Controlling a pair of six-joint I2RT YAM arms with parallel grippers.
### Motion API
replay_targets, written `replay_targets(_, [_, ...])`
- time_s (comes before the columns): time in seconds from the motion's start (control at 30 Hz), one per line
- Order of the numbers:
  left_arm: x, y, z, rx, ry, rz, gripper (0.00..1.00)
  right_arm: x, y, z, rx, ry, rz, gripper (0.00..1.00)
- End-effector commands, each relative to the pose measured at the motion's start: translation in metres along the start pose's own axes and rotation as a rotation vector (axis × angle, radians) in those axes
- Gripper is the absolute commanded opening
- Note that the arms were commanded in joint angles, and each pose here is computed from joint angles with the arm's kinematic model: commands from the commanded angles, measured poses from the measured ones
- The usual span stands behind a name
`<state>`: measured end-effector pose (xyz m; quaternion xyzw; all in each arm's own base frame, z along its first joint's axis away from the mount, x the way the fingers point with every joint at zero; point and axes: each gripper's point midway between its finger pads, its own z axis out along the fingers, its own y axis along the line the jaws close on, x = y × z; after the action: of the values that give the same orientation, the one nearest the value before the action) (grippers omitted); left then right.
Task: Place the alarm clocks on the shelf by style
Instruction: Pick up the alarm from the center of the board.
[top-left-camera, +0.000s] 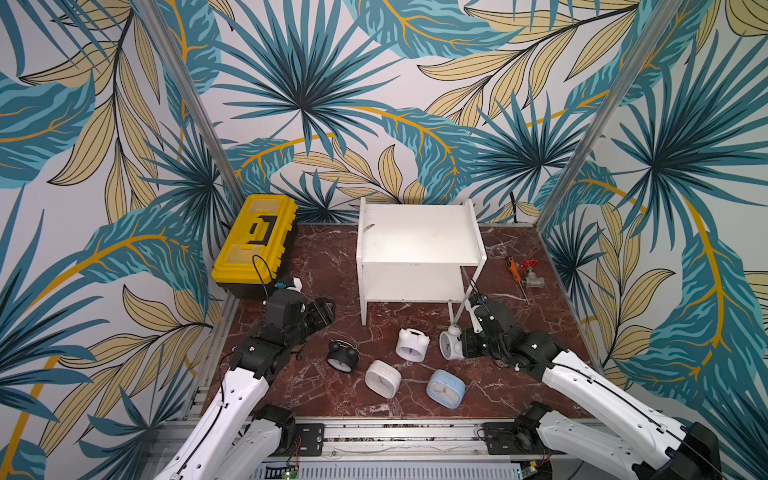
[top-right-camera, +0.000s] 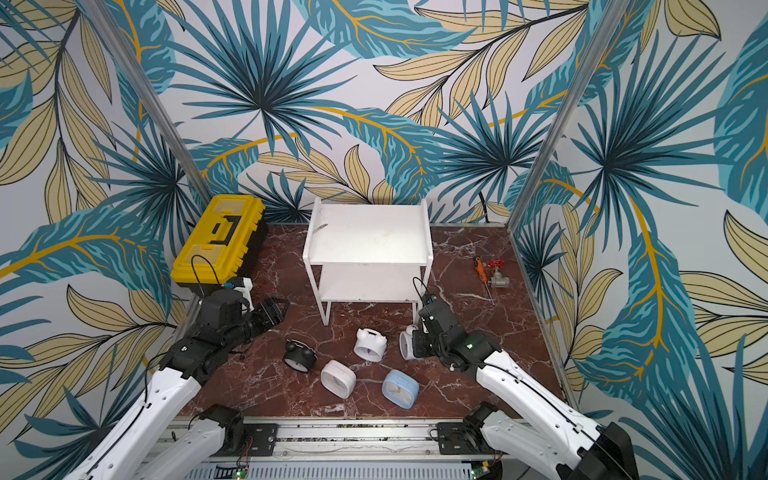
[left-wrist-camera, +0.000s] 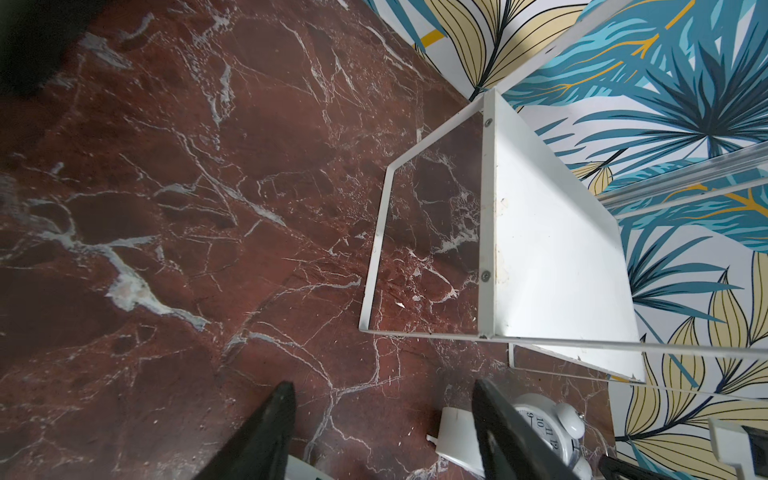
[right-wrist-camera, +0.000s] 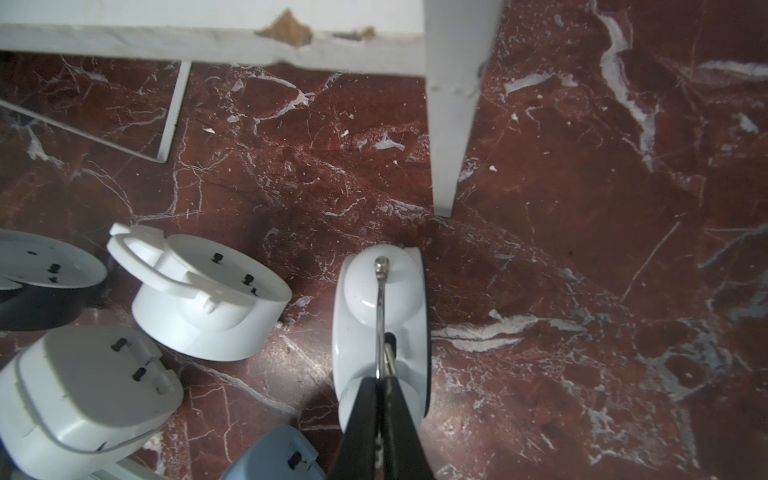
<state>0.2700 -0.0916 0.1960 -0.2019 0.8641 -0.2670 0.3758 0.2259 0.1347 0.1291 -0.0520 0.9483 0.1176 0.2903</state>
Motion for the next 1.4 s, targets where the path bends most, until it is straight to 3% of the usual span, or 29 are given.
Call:
replay_targets(0.0, [0.007, 0.005, 0.001, -0.004, 0.010, -0.001, 0.70, -0.004, -0.007, -0.013, 0.043, -0.024, -0.003, 0.04])
replay_targets(0.3, [-0.004, -0.003, -0.008, 0.005, -0.017, 0.026, 0.70, -0.020, -0.007, -0.053, 0.070, -0.078, 0.020, 0.00])
replay_targets(0.43, [-0.021, -0.019, -0.022, 0.023, -0.058, 0.081, 0.74, -0.024, 0.009, -0.078, -0.007, -0.075, -0.009, 0.00])
replay_targets(0.57, [-0.046, -0.052, -0.038, 0.122, -0.139, 0.165, 0.79, -0.031, 0.034, -0.112, -0.155, -0.084, -0.095, 0.00])
replay_targets(0.73, [-0.056, -0.112, -0.064, 0.339, -0.104, 0.263, 0.80, -0.050, 0.087, -0.170, -0.434, -0.100, -0.200, 0.00])
replay_targets(0.83, [-0.046, -0.154, -0.089, 0.565, -0.035, 0.312, 0.85, -0.059, 0.121, -0.202, -0.629, -0.104, -0.234, 0.00])
replay_targets(0.97, [-0.034, -0.202, -0.128, 0.874, 0.042, 0.350, 0.93, -0.086, 0.155, -0.248, -0.827, -0.221, -0.296, 0.00])
replay_targets(1.17, [-0.034, -0.237, -0.156, 1.167, 0.097, 0.352, 1.00, -0.124, 0.200, -0.280, -1.023, -0.254, -0.391, 0.00])
replay_targets(1.37, [-0.040, -0.253, -0.168, 1.314, 0.087, 0.389, 1.00, -0.164, 0.240, -0.303, -1.229, -0.295, -0.401, 0.00])
